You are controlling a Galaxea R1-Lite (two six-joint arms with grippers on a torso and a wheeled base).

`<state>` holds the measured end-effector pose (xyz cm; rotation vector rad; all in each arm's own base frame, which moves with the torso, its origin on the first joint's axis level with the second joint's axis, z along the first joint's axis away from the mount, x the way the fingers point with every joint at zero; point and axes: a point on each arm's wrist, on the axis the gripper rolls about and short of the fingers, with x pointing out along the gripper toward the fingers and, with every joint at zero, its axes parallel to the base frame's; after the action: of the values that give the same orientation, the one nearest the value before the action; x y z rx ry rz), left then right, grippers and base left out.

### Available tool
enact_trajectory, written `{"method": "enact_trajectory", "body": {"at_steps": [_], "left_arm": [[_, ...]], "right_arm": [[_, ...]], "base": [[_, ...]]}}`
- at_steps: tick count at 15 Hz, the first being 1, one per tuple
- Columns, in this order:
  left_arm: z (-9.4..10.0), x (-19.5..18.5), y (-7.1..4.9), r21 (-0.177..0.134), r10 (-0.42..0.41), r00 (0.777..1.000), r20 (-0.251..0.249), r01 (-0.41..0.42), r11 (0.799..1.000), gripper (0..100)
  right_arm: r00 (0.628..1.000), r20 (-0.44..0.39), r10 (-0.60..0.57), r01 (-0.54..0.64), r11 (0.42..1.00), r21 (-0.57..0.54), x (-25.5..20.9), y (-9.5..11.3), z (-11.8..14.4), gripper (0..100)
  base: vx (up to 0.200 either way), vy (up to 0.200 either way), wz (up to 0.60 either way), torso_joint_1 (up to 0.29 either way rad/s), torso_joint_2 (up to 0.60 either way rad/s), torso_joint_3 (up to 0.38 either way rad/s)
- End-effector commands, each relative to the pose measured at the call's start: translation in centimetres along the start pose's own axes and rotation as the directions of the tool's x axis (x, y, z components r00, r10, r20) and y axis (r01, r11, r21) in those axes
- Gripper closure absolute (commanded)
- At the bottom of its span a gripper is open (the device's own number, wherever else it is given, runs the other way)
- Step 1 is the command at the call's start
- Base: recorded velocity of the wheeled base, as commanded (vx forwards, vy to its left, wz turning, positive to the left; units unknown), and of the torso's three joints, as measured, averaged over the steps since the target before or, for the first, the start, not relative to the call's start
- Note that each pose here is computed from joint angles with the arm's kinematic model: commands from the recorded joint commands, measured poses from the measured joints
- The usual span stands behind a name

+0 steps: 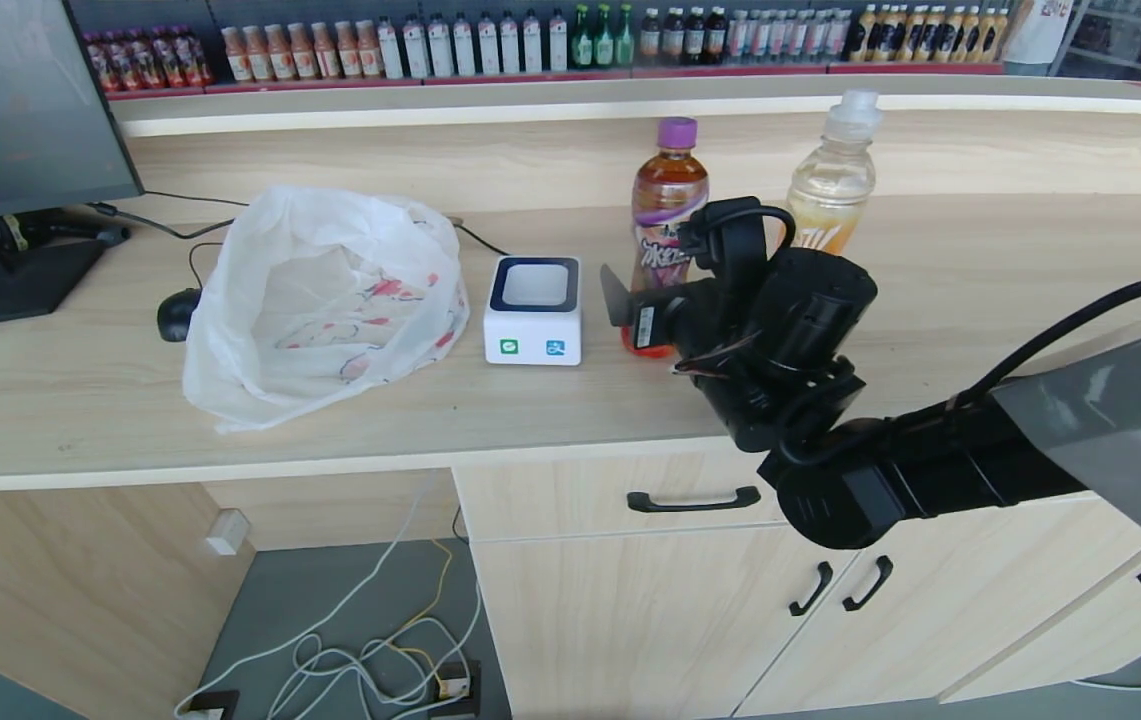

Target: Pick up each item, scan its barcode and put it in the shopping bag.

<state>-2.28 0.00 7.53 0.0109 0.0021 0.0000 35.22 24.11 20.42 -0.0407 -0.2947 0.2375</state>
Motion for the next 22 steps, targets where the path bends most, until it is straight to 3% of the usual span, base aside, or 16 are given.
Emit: {"method": "enact_trajectory", "body": {"at_steps": [1,22], "left_arm": [[0.0,0.0,0.0,0.000,0.000,1.000,-0.001,0.000,1.000,0],[0.0,0.0,0.0,0.000,0.000,1.000,-0.001,0.000,1.000,0]], "right_arm": [[1.000,0.000,-0.013,0.013,1.000,-0.006,0.6,-0.3,-0.5,0],[0.998,0.035,-0.045,0.046,0.999,-0.002,3.6,-0.8,-1.5,0]], "base": [[0.000,0.000,0.00,0.000,0.00,0.000],[0.000,0.000,0.00,0.000,0.00,0.000]]}}
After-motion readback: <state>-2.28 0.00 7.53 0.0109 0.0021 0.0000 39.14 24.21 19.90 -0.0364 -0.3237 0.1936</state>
